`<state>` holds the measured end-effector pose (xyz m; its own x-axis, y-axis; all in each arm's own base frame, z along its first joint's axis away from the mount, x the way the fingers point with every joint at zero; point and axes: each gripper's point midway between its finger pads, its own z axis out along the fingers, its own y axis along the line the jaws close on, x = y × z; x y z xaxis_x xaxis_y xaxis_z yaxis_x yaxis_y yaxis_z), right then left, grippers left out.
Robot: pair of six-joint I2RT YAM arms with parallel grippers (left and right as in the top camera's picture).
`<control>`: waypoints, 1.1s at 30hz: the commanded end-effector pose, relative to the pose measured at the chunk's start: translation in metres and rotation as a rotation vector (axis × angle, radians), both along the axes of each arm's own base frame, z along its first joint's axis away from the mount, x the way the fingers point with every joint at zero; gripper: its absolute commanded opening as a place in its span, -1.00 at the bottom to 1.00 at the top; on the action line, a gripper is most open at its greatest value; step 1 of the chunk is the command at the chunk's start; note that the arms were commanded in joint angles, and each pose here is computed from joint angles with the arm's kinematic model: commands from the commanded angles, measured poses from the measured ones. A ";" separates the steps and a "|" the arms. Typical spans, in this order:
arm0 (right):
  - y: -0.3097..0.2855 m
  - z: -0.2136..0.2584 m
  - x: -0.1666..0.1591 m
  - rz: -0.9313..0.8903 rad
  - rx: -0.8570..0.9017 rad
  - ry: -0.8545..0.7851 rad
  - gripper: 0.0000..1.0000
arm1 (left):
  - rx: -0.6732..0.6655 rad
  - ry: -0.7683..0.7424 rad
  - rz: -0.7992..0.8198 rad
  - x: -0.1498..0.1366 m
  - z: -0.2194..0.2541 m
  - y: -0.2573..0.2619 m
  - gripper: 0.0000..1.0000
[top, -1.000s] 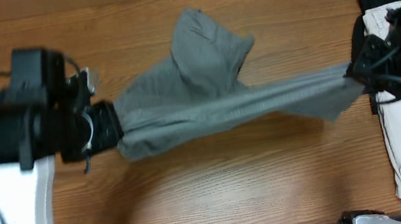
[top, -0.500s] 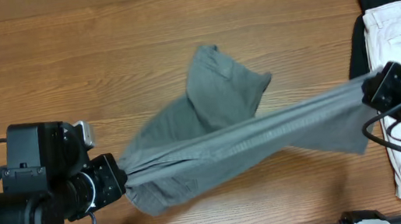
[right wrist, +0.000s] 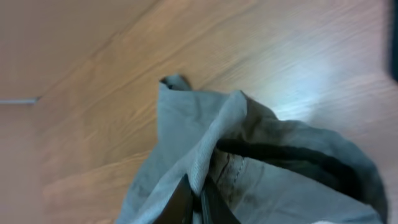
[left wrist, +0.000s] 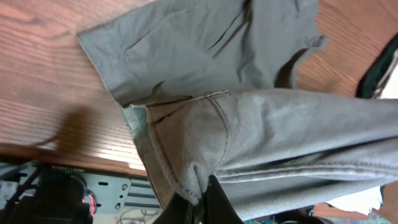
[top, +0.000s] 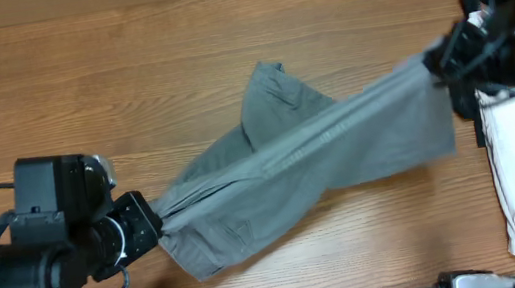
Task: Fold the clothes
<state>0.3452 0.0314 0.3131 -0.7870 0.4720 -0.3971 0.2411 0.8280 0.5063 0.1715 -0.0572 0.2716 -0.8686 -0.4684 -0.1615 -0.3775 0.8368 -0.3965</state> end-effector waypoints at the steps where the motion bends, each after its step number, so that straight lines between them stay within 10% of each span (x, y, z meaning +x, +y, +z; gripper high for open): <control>1: -0.038 -0.005 0.042 -0.047 -0.137 -0.086 -0.92 | 0.225 0.096 0.140 -0.009 -0.029 0.045 -0.92; 17: -0.004 -0.057 0.123 0.074 -0.076 -0.116 -0.92 | 0.331 0.134 0.245 0.027 -0.095 0.065 -0.91; 33: 0.060 -0.098 0.153 0.176 -0.141 -0.117 -0.92 | 0.319 0.390 0.232 -0.007 -0.136 0.058 -0.89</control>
